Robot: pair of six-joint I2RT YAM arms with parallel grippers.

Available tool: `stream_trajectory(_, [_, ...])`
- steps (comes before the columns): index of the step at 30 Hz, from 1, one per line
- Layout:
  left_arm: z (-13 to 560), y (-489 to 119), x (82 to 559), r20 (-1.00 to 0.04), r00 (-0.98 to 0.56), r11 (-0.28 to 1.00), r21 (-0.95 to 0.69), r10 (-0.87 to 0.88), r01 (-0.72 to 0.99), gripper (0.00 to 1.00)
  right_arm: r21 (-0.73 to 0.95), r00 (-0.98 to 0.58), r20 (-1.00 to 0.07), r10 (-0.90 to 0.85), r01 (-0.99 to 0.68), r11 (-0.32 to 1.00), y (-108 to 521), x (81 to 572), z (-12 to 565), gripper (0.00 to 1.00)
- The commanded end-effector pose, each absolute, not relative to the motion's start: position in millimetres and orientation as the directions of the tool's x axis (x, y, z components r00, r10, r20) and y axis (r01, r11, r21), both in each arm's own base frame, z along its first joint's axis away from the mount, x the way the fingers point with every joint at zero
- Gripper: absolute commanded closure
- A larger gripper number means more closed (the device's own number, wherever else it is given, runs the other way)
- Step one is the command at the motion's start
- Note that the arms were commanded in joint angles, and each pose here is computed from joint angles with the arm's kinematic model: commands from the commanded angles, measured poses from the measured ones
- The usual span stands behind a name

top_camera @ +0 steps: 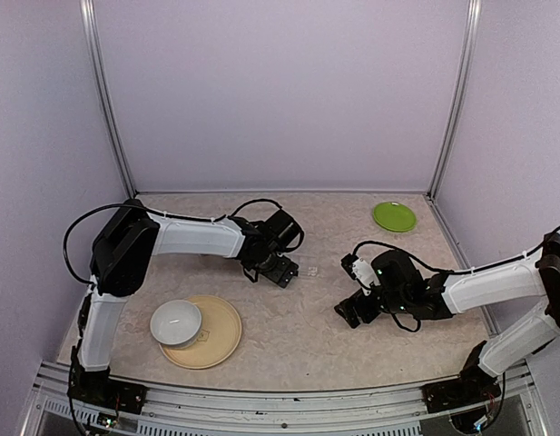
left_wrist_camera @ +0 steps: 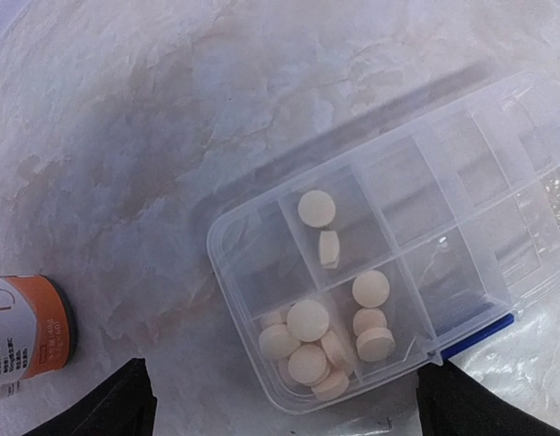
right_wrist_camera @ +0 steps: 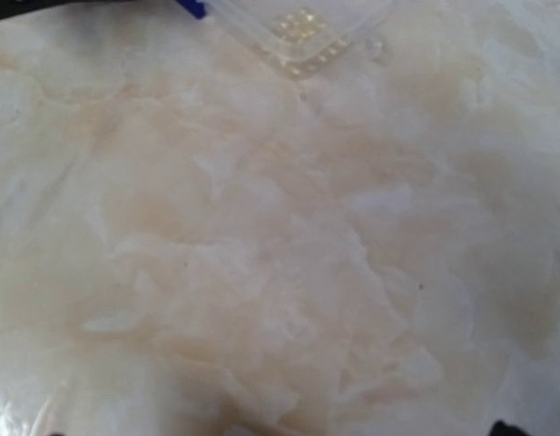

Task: Sort the pills into containers
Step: Adjust the pill container at the center of the board.

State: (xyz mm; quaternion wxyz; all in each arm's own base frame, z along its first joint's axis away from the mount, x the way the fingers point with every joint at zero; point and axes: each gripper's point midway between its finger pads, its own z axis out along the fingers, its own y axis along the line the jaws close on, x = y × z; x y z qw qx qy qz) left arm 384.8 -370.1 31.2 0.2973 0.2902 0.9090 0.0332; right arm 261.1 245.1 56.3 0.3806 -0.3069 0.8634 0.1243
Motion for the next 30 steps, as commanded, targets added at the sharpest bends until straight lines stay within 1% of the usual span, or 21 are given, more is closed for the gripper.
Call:
stream_trajectory(1, [30.9,-384.6,386.0,-0.533,-0.643,0.822,0.207,0.549,0.530,0.02,-0.020,-0.519,-0.745,-0.418,-0.610,0.792,243.8,267.9,61.0,0.00])
stream_trajectory(8, [34.9,-381.0,390.4,-0.536,-0.646,0.829,0.223,0.543,0.512,0.01,-0.022,-0.521,-0.743,-0.420,-0.607,0.794,242.1,269.0,61.0,0.00])
stream_trajectory(11, [45.7,-375.4,389.0,-0.547,-0.648,0.839,0.229,0.531,0.494,0.01,-0.025,-0.520,-0.744,-0.419,-0.605,0.796,240.4,268.7,62.6,0.00])
stream_trajectory(17, [93.7,-365.5,381.9,-0.628,-0.620,0.866,0.194,0.471,0.461,0.01,-0.021,-0.517,-0.758,-0.397,-0.590,0.807,235.2,271.3,72.1,0.00])
stream_trajectory(20, [120.5,-357.2,377.3,-0.677,-0.600,0.883,0.166,0.426,0.439,0.01,-0.017,-0.524,-0.768,-0.367,-0.557,0.830,229.4,278.0,81.1,0.00])
stream_trajectory(26, [169.2,-330.6,368.8,-0.766,-0.561,0.912,0.079,0.314,0.403,0.01,0.049,-0.590,-0.771,-0.239,-0.429,0.902,203.3,299.0,96.3,0.00])
stream_trajectory(30, [195.2,-301.1,374.4,-0.818,-0.532,0.930,0.010,0.219,0.367,0.01,0.074,-0.588,-0.794,-0.155,-0.347,0.935,179.9,310.7,111.7,0.00])
